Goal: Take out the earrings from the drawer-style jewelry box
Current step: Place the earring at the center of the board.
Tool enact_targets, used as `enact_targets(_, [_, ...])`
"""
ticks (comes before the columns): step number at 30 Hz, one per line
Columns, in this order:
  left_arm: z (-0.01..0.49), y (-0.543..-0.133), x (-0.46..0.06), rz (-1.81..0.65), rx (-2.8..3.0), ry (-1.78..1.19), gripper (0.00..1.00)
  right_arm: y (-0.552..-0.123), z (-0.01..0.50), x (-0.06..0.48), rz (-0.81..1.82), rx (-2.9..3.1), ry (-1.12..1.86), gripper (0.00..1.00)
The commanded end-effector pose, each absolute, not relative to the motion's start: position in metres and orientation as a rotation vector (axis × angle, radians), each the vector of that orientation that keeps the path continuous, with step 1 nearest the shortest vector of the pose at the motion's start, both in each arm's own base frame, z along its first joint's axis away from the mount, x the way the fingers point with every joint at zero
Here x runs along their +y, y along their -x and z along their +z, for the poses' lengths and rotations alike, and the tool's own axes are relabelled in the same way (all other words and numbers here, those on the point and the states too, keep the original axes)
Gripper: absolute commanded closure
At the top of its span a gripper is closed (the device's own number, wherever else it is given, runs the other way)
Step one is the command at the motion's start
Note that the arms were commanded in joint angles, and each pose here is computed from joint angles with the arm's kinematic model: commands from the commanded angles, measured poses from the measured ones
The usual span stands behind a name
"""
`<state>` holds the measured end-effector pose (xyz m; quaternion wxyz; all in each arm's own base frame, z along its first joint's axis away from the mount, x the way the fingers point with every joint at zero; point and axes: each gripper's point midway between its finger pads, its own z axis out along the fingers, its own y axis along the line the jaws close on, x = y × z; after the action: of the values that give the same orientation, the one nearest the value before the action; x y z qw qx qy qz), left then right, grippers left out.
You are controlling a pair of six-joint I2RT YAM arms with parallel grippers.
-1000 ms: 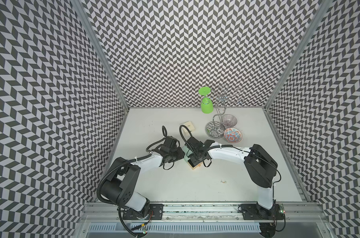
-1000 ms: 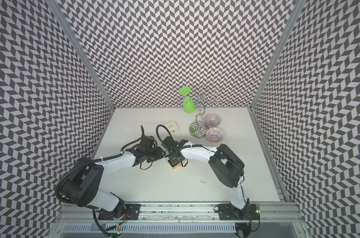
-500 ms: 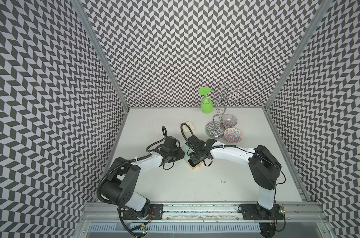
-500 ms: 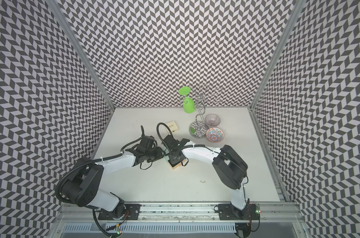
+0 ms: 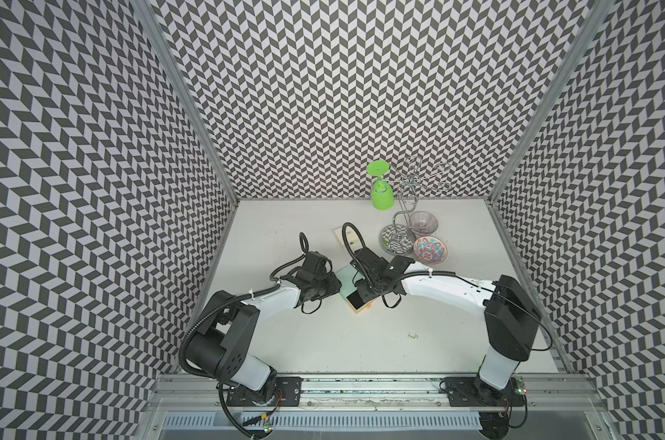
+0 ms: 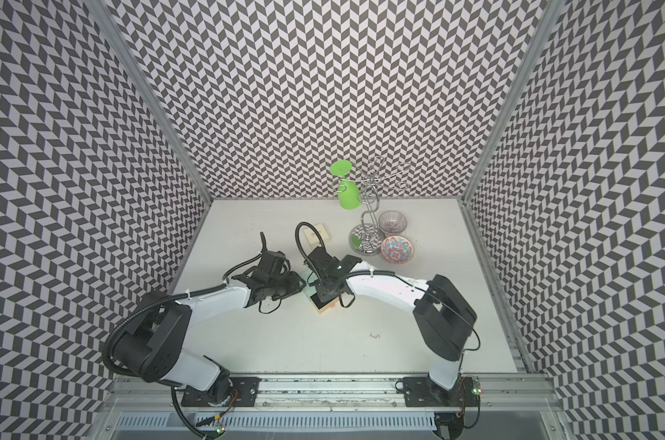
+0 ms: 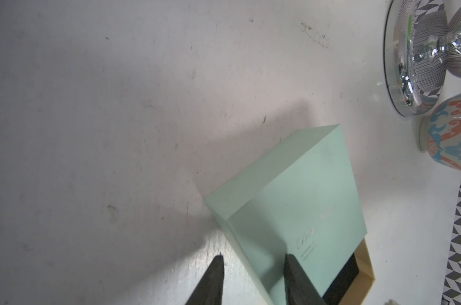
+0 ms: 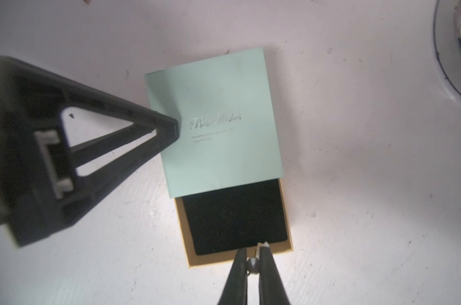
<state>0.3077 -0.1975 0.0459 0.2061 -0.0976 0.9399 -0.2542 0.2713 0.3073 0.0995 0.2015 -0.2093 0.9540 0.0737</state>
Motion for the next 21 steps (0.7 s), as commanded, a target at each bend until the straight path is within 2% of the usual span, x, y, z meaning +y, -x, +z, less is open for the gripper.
enact_targets(1, [0.034, -0.300, -0.193, -0.653, 2.669, 0.266, 0.61, -0.260, 0.112, 0.287, 0.239, 2.670, 0.481, 0.90])
enact_targets(12, [0.038, -0.301, -0.195, -0.671, 2.658, 0.268, 0.61, -0.198, 0.100, 0.194, 0.241, 2.748, 0.040, 0.88])
enact_targets(21, [0.040, -0.301, -0.195, -0.681, 2.652, 0.272, 0.60, -0.163, 0.061, 0.146, 0.197, 2.797, -0.219, 0.87])
